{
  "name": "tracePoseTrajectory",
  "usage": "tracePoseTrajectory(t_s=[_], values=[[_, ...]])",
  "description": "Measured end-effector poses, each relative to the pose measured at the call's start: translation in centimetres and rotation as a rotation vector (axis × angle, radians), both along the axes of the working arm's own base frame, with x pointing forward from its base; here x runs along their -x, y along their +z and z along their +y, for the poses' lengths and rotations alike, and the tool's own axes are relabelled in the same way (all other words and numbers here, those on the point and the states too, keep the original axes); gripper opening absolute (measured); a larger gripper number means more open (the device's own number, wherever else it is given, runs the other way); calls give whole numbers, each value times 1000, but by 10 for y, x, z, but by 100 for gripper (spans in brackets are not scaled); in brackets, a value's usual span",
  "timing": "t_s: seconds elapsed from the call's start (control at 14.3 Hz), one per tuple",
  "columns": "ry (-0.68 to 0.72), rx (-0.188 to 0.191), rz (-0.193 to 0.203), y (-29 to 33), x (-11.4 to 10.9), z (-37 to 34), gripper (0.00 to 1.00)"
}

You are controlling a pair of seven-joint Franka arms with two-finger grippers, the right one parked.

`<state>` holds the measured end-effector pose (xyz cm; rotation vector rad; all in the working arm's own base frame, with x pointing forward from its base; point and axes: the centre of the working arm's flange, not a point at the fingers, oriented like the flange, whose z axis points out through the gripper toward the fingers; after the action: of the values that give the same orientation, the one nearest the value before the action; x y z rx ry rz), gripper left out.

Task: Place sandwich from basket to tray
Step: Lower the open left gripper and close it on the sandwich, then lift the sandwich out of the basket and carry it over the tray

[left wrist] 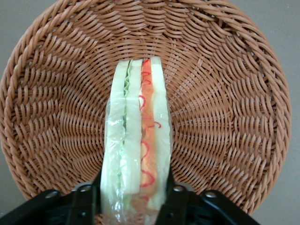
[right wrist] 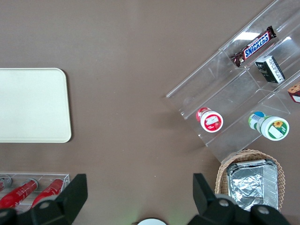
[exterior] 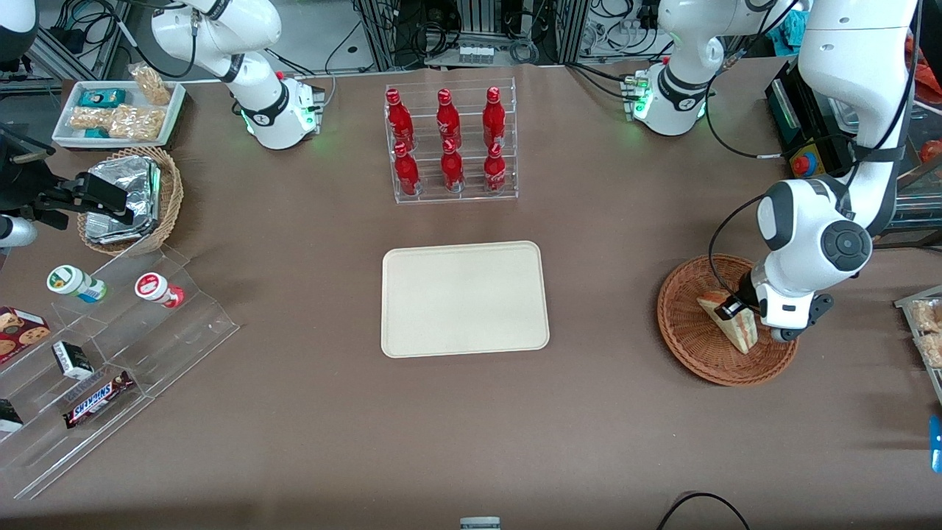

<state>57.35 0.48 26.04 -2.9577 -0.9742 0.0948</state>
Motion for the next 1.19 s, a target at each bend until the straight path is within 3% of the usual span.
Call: tracePoseTrajectory(t_s=[0.21,0.42,0.63,0.77,1.19], values=[[-28,-7,57,32,-8,-9,19],[-160,-6,94,79,-11,-59,15],[-424,4,92,93,0,-145,14],[-527,7,90,92,13,-208,13],[-547,8,41,76,42,-384,13]])
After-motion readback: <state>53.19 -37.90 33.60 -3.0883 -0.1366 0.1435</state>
